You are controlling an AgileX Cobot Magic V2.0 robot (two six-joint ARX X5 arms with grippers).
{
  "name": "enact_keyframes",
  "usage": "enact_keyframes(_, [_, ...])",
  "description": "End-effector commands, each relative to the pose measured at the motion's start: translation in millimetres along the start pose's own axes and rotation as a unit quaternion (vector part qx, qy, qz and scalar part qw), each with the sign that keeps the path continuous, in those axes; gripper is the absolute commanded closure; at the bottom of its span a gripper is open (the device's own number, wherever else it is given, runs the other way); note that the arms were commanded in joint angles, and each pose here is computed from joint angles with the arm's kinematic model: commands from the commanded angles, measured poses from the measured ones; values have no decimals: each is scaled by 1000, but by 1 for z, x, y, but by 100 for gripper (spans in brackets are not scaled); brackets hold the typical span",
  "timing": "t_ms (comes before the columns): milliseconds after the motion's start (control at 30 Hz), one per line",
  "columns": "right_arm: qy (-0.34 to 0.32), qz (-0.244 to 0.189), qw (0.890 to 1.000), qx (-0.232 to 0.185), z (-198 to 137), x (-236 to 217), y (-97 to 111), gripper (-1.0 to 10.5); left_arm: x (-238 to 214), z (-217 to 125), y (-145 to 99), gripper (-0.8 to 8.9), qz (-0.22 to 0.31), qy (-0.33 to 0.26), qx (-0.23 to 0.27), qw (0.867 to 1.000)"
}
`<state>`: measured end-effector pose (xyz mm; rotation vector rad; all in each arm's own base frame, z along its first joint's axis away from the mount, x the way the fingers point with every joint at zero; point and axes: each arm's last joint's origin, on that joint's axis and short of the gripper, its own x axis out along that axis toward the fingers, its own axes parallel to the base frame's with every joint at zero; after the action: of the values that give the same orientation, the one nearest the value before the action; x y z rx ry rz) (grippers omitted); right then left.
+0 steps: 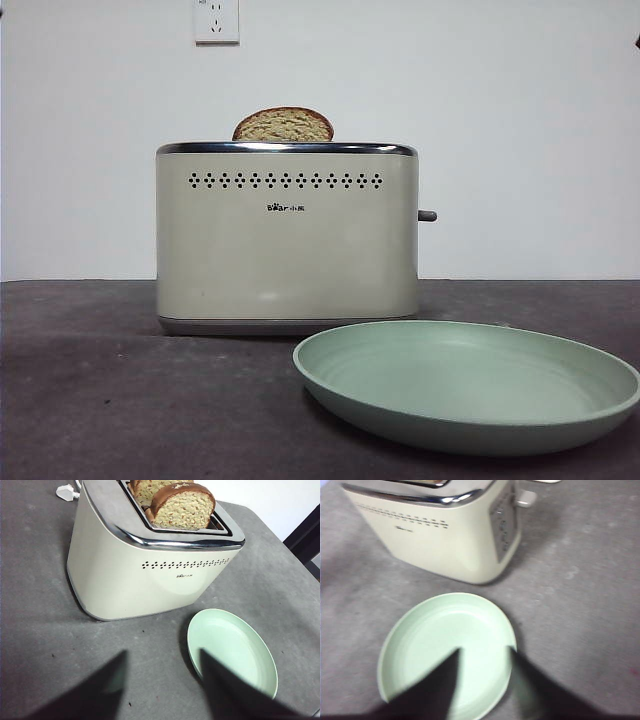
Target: Take the bread from the toaster,put the bread on the plate,put the plate on the table
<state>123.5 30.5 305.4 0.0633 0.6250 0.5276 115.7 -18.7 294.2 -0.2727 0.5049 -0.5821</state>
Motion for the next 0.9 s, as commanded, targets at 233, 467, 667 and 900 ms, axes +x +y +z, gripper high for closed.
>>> enact_keyframes(233, [-3,-24,1000,11,3,-2,0,558,-1,6,-2,433,-7,-10,20,1000])
enact_keyframes(467, [0,-24,1000,14,3,-2,0,558,7,18,-5,433,-29,-31,48,998])
enact_keyframes(667, [2,-22,1000,14,2,-2,0,558,24,49,-10,433,-47,-30,89,995])
enact_keyframes(900, [3,-23,1000,15,2,-2,0,558,58,92,-13,434,-66,-7,143,987])
